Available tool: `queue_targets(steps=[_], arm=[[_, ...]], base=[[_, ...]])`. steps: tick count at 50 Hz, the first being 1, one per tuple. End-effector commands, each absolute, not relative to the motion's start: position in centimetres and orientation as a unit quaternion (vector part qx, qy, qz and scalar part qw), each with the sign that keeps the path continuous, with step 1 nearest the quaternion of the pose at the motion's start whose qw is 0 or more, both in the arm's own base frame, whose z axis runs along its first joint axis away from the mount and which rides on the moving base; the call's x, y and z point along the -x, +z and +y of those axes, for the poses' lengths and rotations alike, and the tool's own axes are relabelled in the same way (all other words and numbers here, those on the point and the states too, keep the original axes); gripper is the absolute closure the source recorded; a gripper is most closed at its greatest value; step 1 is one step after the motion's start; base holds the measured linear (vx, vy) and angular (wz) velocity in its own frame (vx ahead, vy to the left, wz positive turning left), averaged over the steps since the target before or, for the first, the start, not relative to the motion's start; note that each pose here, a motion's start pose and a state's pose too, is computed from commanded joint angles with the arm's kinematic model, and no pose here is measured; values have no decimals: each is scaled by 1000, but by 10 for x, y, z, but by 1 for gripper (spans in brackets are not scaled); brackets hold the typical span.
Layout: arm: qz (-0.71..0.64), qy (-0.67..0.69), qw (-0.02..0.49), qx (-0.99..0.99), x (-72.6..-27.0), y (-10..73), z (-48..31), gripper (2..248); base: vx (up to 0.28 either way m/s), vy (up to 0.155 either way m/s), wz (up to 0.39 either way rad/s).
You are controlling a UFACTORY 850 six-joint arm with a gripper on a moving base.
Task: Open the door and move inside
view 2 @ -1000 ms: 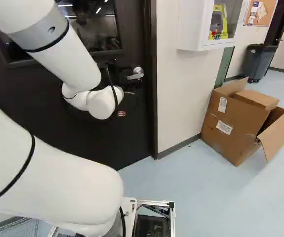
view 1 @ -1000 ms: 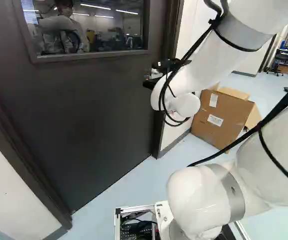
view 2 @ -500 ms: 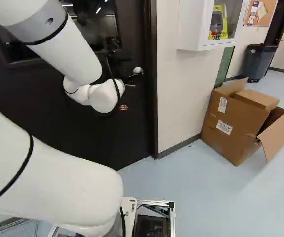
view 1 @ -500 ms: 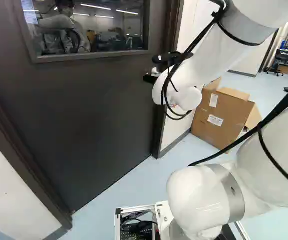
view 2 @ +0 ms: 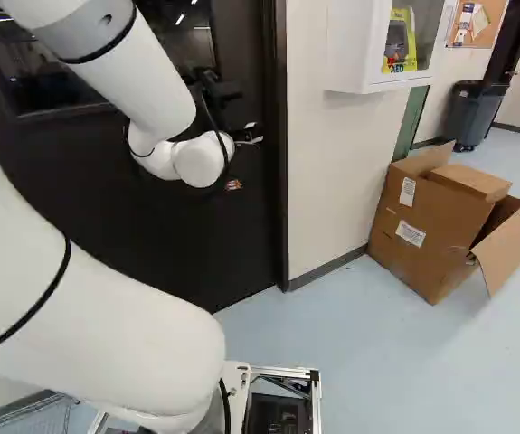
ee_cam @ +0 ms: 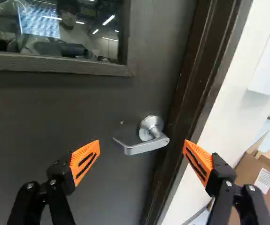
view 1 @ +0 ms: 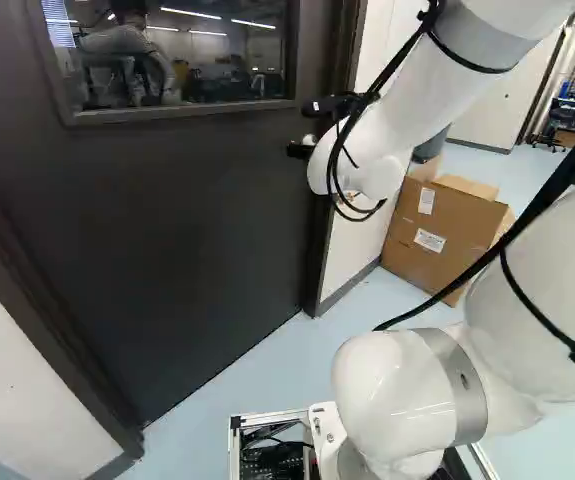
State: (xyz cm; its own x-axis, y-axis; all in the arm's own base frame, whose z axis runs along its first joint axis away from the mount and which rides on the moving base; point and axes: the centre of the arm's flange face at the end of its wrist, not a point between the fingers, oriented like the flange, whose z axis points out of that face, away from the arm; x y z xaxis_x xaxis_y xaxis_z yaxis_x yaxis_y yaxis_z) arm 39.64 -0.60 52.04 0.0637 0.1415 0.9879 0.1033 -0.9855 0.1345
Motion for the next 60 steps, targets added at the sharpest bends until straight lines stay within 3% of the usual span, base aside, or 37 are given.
queue_targets(steps=[32,60], arm=[[93,653,-48,-750,-393,541,3,3],[151,616,-16,-773,-418,556,-4,3]], base=[[0,0,0],[0,0,0]])
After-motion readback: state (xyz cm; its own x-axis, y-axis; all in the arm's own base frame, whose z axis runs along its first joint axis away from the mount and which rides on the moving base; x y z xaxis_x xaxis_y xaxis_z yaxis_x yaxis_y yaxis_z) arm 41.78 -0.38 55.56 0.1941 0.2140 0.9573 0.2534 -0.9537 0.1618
